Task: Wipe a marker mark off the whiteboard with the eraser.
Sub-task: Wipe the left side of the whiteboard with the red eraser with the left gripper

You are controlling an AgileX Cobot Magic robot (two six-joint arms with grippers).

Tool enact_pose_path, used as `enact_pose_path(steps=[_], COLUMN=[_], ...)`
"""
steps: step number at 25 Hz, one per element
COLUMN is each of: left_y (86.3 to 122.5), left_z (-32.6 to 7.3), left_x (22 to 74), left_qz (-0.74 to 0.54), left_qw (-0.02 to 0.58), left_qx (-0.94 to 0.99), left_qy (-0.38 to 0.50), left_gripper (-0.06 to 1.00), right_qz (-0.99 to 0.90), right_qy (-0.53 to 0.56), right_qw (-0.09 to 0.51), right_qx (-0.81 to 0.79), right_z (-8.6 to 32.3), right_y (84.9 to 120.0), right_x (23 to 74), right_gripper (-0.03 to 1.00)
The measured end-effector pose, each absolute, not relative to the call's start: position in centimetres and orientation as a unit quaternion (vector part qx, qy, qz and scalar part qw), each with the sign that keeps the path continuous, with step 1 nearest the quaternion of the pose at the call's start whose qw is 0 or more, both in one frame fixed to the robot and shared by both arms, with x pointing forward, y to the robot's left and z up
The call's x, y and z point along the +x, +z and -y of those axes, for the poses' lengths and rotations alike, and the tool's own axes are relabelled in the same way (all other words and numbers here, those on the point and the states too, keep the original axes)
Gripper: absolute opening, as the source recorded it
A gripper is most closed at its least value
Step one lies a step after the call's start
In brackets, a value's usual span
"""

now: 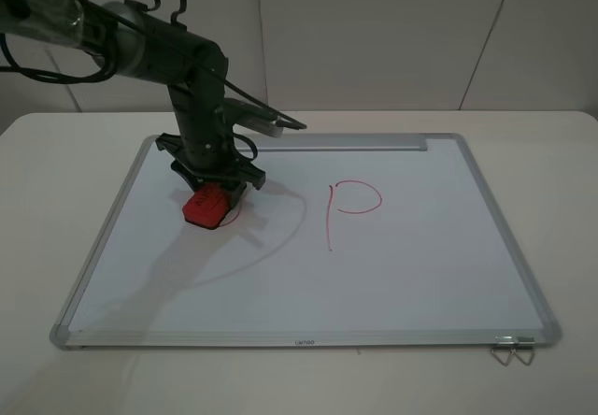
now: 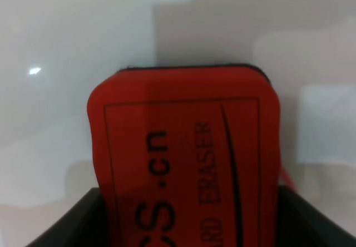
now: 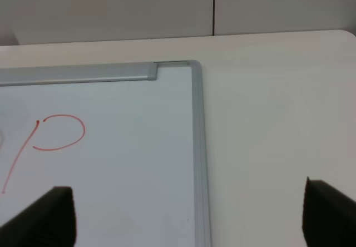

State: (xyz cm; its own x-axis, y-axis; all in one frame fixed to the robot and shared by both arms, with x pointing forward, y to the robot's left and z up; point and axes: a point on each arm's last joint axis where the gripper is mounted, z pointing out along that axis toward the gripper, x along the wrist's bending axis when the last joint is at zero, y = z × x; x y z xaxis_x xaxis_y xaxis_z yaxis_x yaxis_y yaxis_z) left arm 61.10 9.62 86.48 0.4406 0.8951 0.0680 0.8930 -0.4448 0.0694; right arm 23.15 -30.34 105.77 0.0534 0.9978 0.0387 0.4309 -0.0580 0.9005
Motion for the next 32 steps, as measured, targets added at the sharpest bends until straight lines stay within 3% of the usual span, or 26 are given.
enact_pose_path(steps=[7, 16, 32], left_y=[86.4, 86.2, 86.8], left_z=[-5.3, -6.4, -19.3], left_x=[59.7, 60.3, 61.1], left_qz=[-0.490, -0.510, -0.616], left_qw=[0.039, 0.036, -0.008], left_qx=[0.870, 0.859, 0.787], left_qy=[0.045, 0.034, 0.033], left_gripper=[0.57, 0.57, 0.57], right_qz=[-0.575, -0.575, -0.575], right_qy=[0.378, 0.378, 0.378], right_qw=[0.375, 0.375, 0.375], right_qx=[0.621, 0.621, 0.621], right_z=[30.3, 30.3, 30.3], right_y=[105.8, 105.8, 105.8], right_x=[23.2, 23.2, 23.2], right_gripper=[0.72, 0.72, 0.72])
